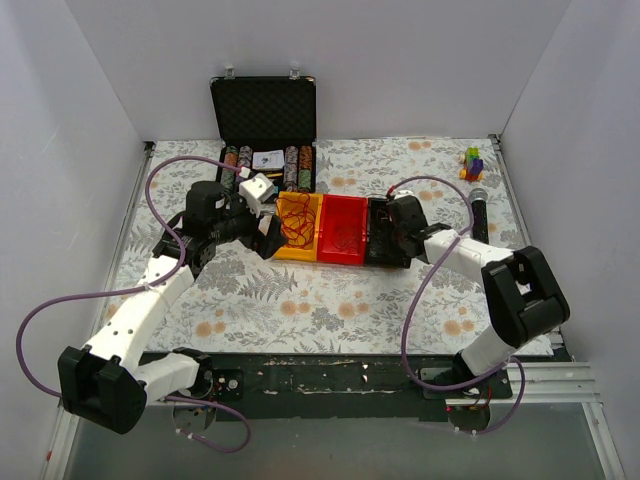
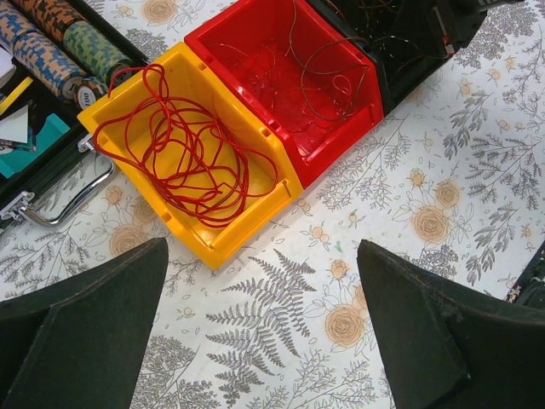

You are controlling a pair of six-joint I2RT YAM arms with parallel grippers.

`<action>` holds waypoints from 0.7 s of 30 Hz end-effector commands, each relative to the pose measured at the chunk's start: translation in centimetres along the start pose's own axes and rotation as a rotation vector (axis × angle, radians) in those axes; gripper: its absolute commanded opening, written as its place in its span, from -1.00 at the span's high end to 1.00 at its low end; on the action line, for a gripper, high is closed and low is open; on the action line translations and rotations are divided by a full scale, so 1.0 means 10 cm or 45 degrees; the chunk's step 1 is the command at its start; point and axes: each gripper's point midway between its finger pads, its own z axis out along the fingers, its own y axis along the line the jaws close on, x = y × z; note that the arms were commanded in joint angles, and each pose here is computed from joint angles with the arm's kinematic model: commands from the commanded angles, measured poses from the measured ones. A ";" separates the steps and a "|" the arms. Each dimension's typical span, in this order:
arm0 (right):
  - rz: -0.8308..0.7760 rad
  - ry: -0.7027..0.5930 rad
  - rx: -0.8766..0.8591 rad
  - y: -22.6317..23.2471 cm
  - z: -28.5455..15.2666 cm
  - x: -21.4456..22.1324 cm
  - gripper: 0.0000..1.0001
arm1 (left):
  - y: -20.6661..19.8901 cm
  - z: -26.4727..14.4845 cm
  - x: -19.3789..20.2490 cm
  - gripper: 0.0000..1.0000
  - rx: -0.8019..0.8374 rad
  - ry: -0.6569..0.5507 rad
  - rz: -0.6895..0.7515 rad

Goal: Untangle the cables

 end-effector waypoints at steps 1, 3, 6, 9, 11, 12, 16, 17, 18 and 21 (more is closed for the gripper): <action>0.034 -0.155 -0.070 0.13 -0.27 -0.50 0.48 | 0.03 -0.06 -0.07 -0.91 -0.030 -0.022 -0.018; 0.044 -0.213 -0.089 0.15 -0.46 -0.67 0.32 | 0.02 -0.05 -0.08 -0.96 -0.027 -0.025 -0.028; 0.056 -0.300 -0.123 0.18 -0.73 -0.89 0.11 | 0.01 -0.05 -0.13 -0.96 -0.016 -0.032 -0.049; 0.057 -0.363 -0.143 0.18 -0.99 -1.05 -0.03 | 0.03 -0.05 -0.19 -0.97 -0.021 -0.016 -0.071; 0.046 -0.379 -0.160 0.19 -1.12 -1.12 -0.11 | 0.07 -0.06 -0.26 -0.97 -0.043 -0.007 -0.070; 0.042 -0.380 -0.164 0.19 -1.18 -1.13 -0.13 | 0.10 -0.07 -0.27 -0.96 -0.055 0.001 -0.071; 0.056 -0.443 -0.220 0.20 -1.48 -1.16 -0.31 | 0.14 -0.12 -0.40 -0.96 -0.096 -0.020 -0.092; 0.063 -0.461 -0.236 0.20 -1.55 -1.15 -0.49 | 0.14 -0.13 -0.44 -0.97 -0.101 -0.027 -0.114; 0.066 -0.481 -0.258 0.20 -1.62 -1.13 -0.66 | 0.14 -0.13 -0.45 -0.96 -0.105 -0.031 -0.137; 0.071 -0.519 -0.319 0.23 -1.78 -1.06 -0.71 | 0.14 -0.13 -0.47 -0.96 -0.109 -0.031 -0.204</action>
